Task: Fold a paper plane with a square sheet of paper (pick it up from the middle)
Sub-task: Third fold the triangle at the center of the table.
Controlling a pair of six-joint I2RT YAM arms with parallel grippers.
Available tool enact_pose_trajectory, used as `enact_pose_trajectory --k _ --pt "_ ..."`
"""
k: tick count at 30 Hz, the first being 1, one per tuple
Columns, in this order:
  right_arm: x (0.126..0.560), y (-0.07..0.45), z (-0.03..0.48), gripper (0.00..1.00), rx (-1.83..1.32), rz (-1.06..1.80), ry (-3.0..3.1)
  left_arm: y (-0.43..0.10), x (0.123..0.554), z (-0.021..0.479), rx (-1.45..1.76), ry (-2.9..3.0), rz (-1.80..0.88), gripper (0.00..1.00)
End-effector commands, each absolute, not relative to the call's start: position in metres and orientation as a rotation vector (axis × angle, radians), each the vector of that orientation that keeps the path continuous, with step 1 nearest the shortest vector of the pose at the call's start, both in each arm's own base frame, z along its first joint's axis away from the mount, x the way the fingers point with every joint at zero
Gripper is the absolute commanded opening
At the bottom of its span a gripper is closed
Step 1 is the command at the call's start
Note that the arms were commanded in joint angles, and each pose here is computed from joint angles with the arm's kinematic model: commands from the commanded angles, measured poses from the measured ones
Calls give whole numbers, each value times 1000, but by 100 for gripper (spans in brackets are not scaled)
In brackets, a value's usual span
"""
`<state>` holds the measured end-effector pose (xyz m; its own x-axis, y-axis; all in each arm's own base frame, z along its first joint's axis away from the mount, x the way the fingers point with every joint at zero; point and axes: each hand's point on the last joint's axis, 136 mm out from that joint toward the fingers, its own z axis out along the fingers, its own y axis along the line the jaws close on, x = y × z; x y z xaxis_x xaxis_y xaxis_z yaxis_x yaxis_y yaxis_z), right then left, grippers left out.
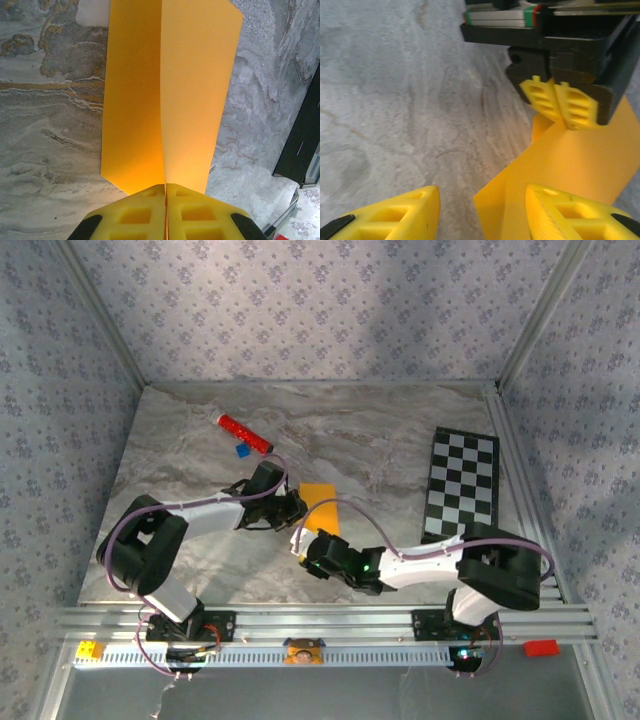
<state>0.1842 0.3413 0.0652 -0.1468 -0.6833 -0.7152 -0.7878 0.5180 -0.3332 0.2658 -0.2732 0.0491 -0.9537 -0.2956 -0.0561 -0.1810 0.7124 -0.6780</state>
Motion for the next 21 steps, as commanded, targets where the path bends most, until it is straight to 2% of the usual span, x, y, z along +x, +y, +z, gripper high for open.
enact_pose_trajectory --k 1,21 --pt "198 342 76 45 -1152 66 1848 -277 269 65 -373 2726 -1105 8" --pt "197 334 72 17 -1129 92 1902 -275 269 67 -373 2719 -1099 9"
